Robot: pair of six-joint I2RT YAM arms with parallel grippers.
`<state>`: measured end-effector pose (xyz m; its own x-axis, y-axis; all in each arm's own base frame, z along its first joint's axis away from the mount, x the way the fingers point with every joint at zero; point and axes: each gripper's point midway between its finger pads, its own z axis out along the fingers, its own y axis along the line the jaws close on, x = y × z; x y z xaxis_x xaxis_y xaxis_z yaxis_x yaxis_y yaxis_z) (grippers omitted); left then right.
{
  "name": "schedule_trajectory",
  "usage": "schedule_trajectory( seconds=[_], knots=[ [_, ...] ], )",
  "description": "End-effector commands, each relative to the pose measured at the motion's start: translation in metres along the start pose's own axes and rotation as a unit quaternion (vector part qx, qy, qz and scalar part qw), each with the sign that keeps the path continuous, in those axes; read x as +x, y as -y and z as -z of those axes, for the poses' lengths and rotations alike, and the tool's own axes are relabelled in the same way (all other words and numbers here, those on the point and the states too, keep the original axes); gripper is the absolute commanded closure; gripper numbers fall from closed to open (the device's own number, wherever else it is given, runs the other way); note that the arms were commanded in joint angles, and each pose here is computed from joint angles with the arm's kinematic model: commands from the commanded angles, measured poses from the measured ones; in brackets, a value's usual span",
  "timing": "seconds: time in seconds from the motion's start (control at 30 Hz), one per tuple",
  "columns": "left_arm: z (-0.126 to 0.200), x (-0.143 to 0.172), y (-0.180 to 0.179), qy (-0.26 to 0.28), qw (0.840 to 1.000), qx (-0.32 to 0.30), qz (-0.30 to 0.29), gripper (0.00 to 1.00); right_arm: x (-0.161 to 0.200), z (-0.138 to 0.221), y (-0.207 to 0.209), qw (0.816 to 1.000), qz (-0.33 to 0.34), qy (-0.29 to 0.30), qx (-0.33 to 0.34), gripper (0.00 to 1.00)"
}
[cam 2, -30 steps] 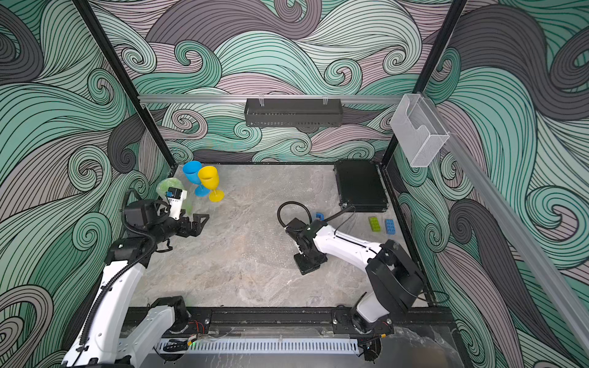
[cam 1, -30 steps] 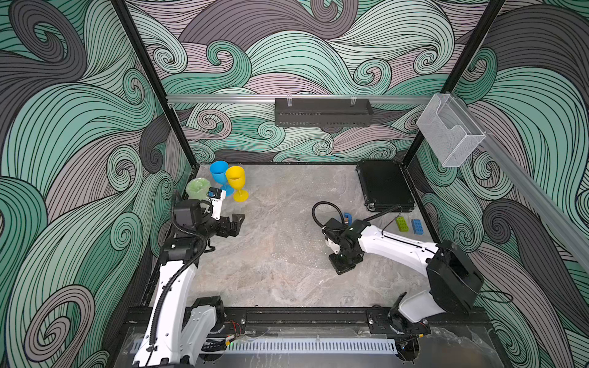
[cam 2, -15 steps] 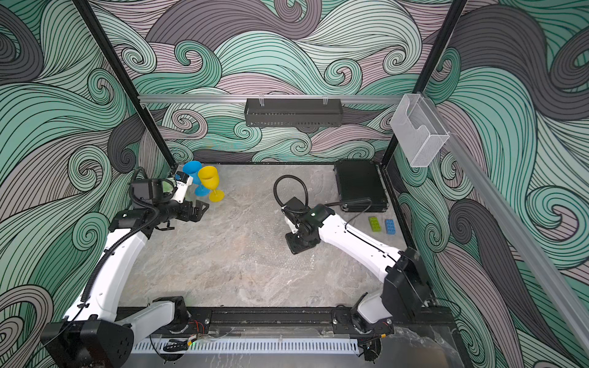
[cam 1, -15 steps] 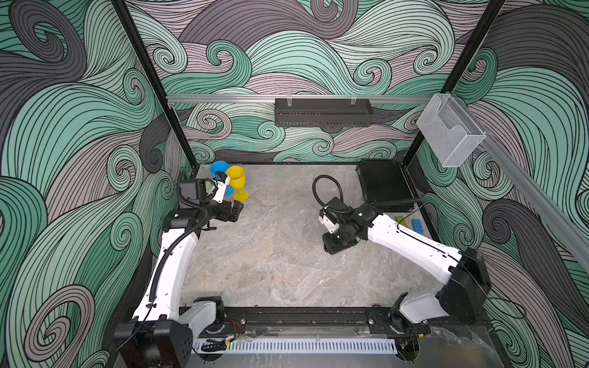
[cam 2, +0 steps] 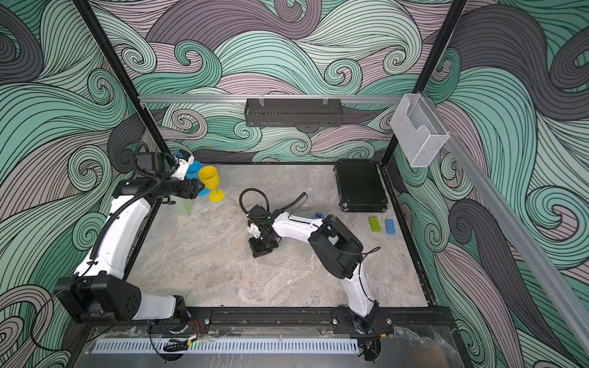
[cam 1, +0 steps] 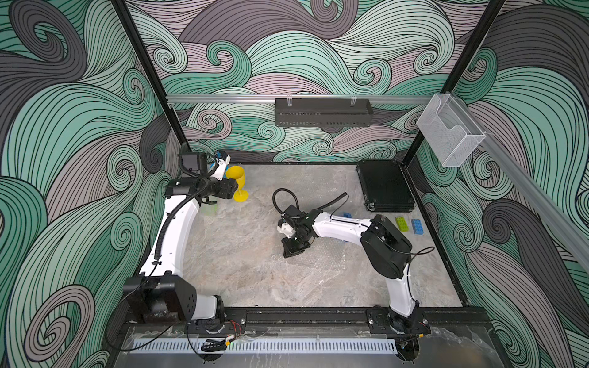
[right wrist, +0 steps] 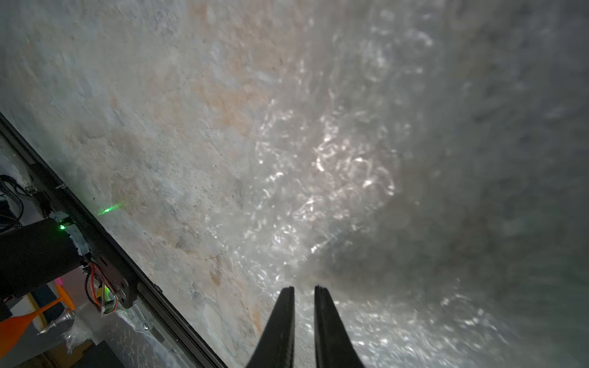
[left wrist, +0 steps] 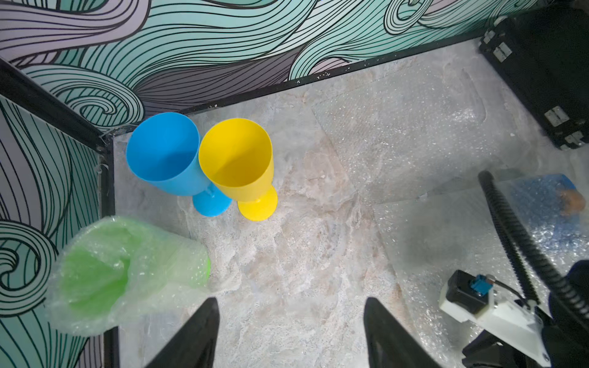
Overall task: Wrap wine glasses in bubble wrap
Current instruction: Move the bubble wrap to the center of the board.
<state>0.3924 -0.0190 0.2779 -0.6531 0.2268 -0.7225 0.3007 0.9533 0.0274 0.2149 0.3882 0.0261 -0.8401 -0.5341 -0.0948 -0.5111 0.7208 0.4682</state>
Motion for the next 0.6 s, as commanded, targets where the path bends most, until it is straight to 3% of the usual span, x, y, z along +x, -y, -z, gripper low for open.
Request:
schedule_trajectory(
  seconds=[0.0,0.33,0.57],
  knots=[
    [-0.009,0.001,-0.001,-0.028,1.000,0.007,-0.011,0.27,0.004,-0.008,-0.017,0.999,0.018,-0.017,-0.030,0.83],
    [-0.038,-0.007,-0.010,-0.058,0.997,0.010,-0.052,0.26,0.016,-0.029,-0.036,0.997,0.042,-0.046,-0.047,0.84],
    [-0.068,-0.007,-0.005,-0.083,0.990,0.040,-0.103,0.27,0.006,0.014,-0.055,0.997,0.066,-0.008,-0.046,0.79]
  ],
)
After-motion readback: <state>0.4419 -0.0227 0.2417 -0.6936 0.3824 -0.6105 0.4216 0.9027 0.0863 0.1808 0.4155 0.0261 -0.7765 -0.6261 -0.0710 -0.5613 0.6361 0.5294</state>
